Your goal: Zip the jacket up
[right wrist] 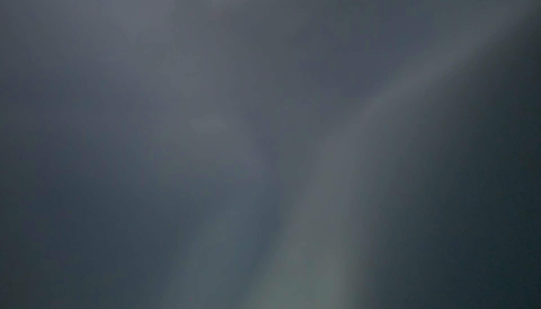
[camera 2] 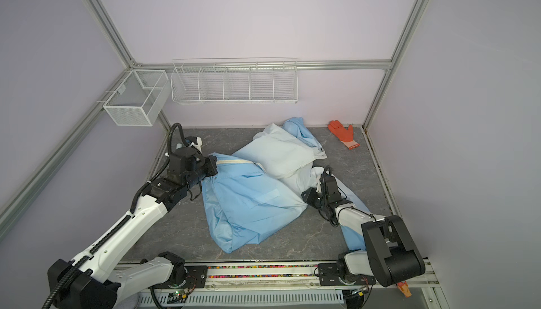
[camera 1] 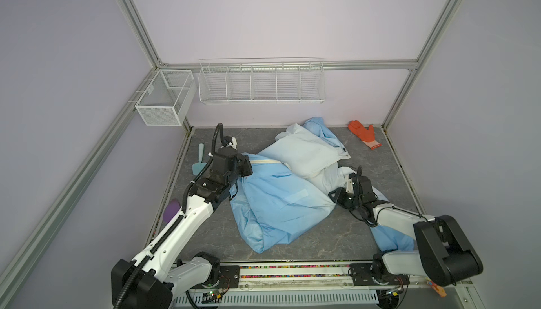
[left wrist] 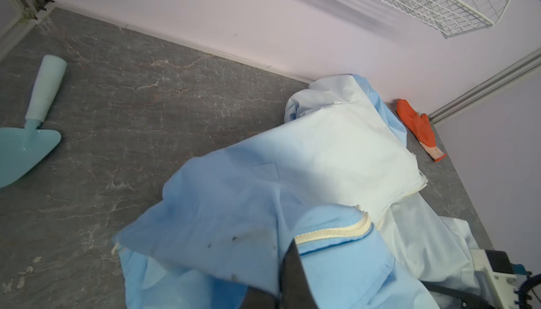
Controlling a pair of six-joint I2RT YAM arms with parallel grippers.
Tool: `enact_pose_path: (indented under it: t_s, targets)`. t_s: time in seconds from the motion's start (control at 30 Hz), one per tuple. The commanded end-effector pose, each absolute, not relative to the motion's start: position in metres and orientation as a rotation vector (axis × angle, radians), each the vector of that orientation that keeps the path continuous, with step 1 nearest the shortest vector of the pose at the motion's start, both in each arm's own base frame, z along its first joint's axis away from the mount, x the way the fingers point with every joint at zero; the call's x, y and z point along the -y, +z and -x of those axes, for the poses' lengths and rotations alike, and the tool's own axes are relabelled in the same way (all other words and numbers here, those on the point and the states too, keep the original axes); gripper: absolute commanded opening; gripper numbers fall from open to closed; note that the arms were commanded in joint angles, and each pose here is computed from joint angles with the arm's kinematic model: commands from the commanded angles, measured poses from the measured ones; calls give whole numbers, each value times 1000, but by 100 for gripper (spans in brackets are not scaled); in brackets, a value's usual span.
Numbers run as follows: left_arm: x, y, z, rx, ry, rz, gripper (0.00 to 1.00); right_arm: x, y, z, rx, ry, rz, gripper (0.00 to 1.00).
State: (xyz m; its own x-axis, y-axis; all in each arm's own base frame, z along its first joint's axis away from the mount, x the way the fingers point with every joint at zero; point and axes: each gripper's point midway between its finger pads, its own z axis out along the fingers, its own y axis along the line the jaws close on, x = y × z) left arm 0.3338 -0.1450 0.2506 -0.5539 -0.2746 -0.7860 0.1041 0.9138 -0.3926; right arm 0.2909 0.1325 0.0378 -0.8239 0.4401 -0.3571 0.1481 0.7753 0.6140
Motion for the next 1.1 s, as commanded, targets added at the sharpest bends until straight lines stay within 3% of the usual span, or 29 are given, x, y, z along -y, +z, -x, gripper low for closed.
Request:
enact_pose_path:
  t_s: [0.0,0.1,0.27,0.37,0.47,0.67,0.77,0.9,1.07]
  targets:
    - [148,235,-306,-2135,-651,191,0,-126,61,-285,-2431,749,-397,58]
    - [149,213,-278,-2179,-785,281,9,-107,86,-274,-2402,618,-384,67]
    - [140,170,-243,-2243,-878,445,3,-103,138,-264,-2261,604,-321,75]
    - [133,150,-231,-2275,-875,503,2,-132,160,-265,-2245,694,-191,77]
    - [133,137,-226,-2287,-898,545,8,-181,167,-272,-2312,767,11,74]
    - [136,126,-228,-2251,-952,580,34,-288,153,-284,-2437,914,330,70]
    - [142,125,-232,-2186,-1038,596,52,-309,132,-295,-2488,885,342,69]
    - [145,107,-236,-2096,-1150,662,69,-315,99,-307,-2569,824,318,65]
    - [155,105,-240,-2097,-1180,598,73,-317,82,-317,-2612,797,298,68]
